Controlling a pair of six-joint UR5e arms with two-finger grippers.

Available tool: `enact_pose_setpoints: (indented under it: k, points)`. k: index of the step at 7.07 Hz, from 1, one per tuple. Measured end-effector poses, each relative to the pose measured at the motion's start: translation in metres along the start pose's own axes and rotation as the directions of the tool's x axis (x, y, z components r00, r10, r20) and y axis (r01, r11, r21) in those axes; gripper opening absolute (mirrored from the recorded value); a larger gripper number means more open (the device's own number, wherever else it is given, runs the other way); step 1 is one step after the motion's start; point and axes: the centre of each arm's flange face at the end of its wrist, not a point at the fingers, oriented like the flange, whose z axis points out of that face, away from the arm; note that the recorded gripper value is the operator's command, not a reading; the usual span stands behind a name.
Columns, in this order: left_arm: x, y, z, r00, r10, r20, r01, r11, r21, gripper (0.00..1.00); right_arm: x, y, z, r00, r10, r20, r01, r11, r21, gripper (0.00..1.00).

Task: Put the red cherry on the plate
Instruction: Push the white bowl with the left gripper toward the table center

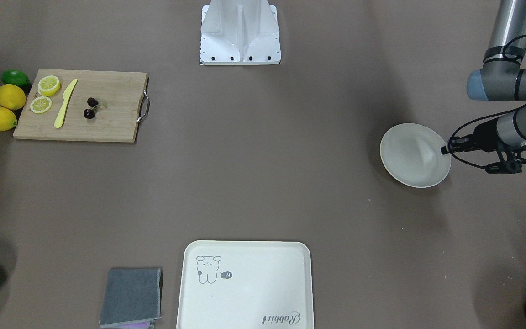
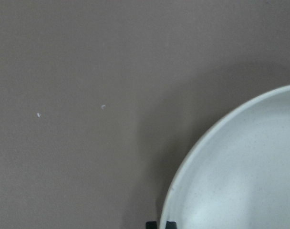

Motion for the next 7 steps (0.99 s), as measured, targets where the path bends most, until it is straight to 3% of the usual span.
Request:
enact_pose_setpoints:
  k: [4,6,7]
  points:
    - [0.158,-0.036,-0.03,0.98,-0.161,-0.115,0.162,0.987,-0.006,0.0,-0.01,-0.008,0.002,1.0,0.013,0.005,-0.013,1.0,-0.006,1.0]
    - [0.272,-0.019,0.006,0.971,-0.212,-0.109,0.215,0.977,0.011,0.0,-0.012,-0.008,0.009,1.0,0.018,0.02,-0.018,1.0,-0.019,1.0]
    - [0.323,0.011,0.043,0.97,-0.221,-0.099,0.224,0.974,0.023,0.0,-0.011,-0.008,0.013,0.999,0.021,0.025,-0.02,0.999,-0.027,1.0]
